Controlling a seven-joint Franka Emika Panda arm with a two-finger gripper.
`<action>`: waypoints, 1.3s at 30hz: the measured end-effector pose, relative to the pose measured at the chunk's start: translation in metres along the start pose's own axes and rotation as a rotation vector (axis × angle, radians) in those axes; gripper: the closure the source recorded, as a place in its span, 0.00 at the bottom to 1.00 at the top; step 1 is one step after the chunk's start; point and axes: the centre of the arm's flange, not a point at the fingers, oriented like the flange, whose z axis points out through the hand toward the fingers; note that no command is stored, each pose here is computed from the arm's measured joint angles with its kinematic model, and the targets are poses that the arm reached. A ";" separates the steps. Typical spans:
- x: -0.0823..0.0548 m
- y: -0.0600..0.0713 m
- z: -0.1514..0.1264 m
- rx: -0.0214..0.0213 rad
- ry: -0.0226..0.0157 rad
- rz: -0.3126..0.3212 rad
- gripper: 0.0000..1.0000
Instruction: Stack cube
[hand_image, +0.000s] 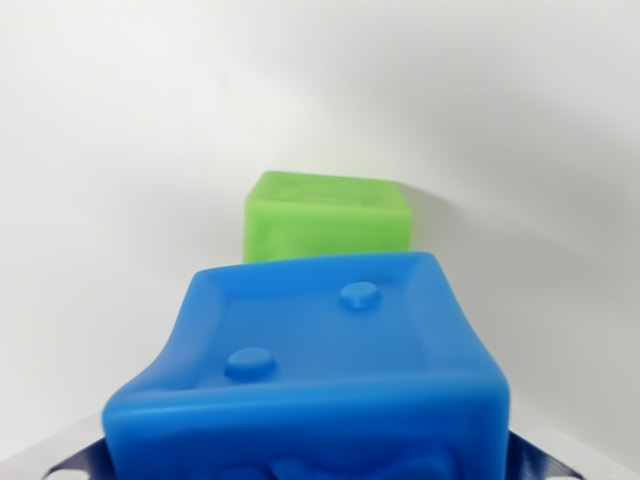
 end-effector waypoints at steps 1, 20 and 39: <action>0.000 0.000 0.003 -0.0003 -0.0004 0.000 1.00; -0.001 0.001 0.036 -0.0009 -0.0004 0.000 1.00; 0.000 0.001 0.042 -0.0011 0.0008 -0.001 0.00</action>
